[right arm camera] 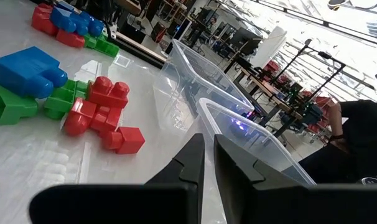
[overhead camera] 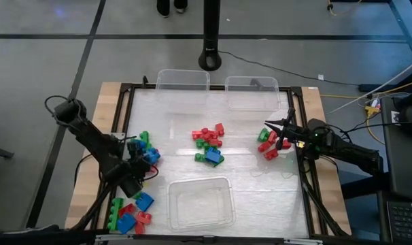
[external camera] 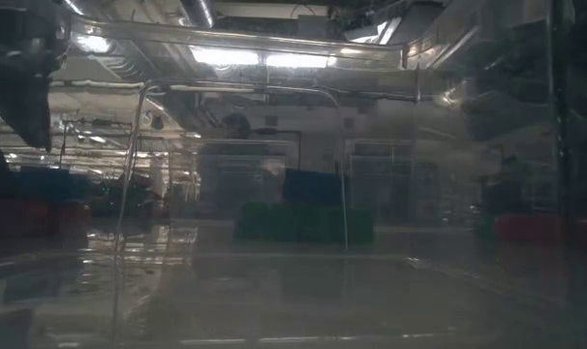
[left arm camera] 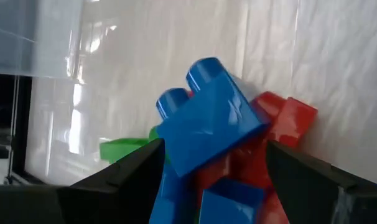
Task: Sort blocks
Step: Put the blue game piece into the top left transparent bin
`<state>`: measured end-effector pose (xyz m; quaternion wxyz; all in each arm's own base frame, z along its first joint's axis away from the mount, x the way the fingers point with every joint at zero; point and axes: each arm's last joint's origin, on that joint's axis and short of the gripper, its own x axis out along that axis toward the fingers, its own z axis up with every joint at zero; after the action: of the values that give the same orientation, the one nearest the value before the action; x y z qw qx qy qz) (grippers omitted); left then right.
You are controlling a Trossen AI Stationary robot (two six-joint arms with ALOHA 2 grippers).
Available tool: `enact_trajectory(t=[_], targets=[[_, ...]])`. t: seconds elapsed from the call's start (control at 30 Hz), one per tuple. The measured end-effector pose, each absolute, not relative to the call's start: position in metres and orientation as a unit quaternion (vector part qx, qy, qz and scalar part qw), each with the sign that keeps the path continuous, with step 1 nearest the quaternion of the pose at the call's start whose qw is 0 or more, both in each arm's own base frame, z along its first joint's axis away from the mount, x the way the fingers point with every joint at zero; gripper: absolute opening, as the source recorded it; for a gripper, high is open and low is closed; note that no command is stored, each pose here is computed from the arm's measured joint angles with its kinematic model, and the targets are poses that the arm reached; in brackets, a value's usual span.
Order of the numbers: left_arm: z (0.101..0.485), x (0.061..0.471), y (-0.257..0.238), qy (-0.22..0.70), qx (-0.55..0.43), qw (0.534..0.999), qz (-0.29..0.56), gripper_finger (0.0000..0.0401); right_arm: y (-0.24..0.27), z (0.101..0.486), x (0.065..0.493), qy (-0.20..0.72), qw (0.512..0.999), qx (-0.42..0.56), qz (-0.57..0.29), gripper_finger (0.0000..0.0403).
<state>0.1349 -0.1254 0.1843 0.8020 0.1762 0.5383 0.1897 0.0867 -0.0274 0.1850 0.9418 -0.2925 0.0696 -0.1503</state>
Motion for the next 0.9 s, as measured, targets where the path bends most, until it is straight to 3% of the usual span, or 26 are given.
enact_trajectory(t=[0.63, 0.77, 0.9], targets=[[0.167, 0.142, -0.109, 0.525, 0.222, 0.797, 0.197, 0.0262, -0.027, 0.185, 0.087, 0.069, 0.942, -0.293, -0.15, 0.004], [0.159, 0.146, -0.105, 0.521, 0.212, 0.803, 0.196, 0.024, -0.027, 0.185, 0.087, 0.069, 0.941, -0.294, -0.15, 0.004], [0.155, 0.151, -0.102, 0.511, 0.21, 0.81, 0.197, 0.0192, -0.027, 0.185, 0.087, 0.069, 0.941, -0.294, -0.151, 0.004]])
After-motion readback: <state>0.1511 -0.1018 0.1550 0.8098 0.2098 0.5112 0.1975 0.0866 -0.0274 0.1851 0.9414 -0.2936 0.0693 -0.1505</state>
